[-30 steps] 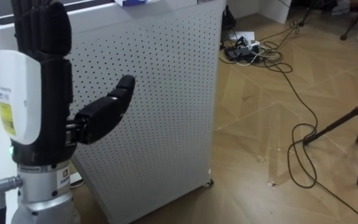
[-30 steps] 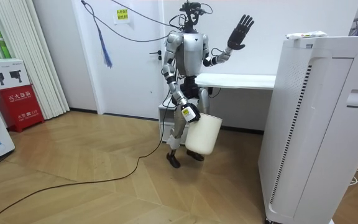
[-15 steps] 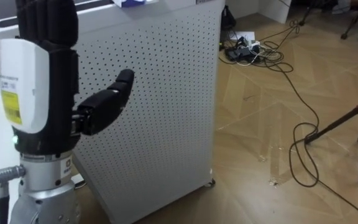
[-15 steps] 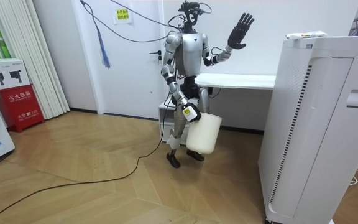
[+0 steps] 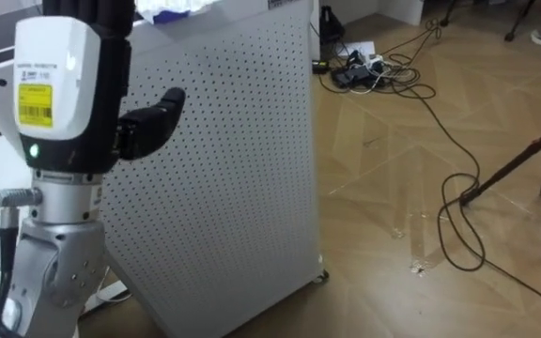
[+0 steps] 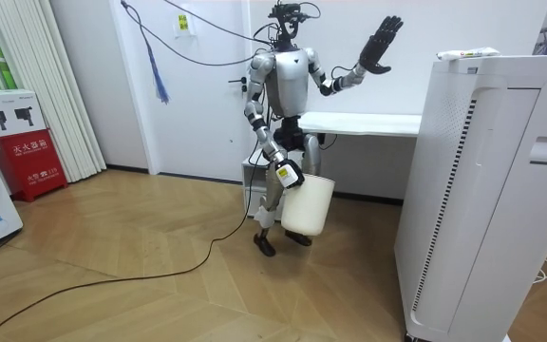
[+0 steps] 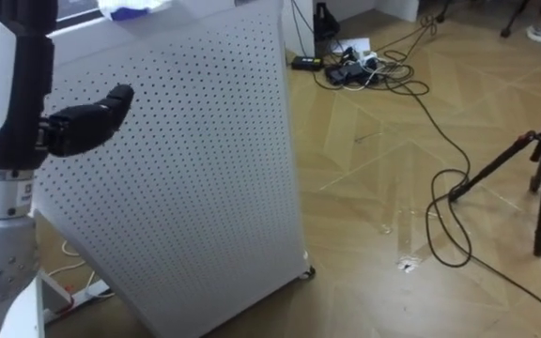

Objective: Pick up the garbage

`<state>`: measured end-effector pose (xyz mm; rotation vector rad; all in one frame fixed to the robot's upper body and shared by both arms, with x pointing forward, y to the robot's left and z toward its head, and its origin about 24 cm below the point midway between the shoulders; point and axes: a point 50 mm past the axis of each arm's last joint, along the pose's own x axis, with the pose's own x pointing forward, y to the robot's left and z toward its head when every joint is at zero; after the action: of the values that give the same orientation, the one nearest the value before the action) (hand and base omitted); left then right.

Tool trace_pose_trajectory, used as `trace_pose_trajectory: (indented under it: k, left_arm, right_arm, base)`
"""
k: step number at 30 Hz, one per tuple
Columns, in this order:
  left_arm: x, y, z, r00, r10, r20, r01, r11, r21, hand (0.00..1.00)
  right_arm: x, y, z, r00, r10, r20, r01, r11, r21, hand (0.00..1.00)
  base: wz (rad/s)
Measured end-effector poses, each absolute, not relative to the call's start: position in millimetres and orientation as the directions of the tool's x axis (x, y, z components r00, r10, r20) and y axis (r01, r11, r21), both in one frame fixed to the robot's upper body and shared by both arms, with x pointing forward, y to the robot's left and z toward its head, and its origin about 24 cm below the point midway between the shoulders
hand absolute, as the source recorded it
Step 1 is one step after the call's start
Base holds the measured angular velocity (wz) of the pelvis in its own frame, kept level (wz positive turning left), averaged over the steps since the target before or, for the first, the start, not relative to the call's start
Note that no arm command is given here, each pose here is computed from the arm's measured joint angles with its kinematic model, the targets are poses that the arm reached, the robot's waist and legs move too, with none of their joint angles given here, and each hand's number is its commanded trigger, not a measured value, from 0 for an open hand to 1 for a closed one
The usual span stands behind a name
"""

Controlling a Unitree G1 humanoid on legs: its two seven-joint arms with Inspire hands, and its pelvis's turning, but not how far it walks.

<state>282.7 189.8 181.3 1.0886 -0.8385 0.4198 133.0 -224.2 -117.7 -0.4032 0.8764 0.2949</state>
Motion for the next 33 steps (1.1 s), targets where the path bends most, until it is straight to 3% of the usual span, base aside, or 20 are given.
trace_pose_trajectory:
  k: [6, 13, 26, 33]
  left_arm:
    - [308.1, 207.2, 192.7, 0.678, -0.028, 0.735, -0.663, 0.411, 0.626, 0.00]
    - [311.2, 212.5, 192.2, 0.693, 0.012, 0.721, -0.642, 0.466, 0.609, 0.00]
    - [287.0, 176.6, 168.8, 0.680, -0.063, 0.731, -0.606, 0.512, 0.608, 0.00]
    - [288.4, 181.8, 168.9, 0.698, -0.076, 0.712, -0.601, 0.481, 0.639, 0.00]
  right_arm:
    - [134.1, -231.5, -115.4, 0.613, 0.060, -0.788, -0.396, 0.887, -0.240, 1.00]
    - [135.0, -232.1, -115.1, 0.616, 0.053, -0.786, -0.388, 0.889, -0.244, 1.00]
    - [130.8, -219.6, -121.4, 0.595, 0.091, -0.798, -0.396, 0.898, -0.192, 1.00]
    - [134.2, -217.6, -121.2, 0.598, 0.094, -0.796, -0.393, 0.900, -0.189, 1.00]
  base:
    - [-0.01]
    - [-0.04]
    - [0.04]
    - [0.09]
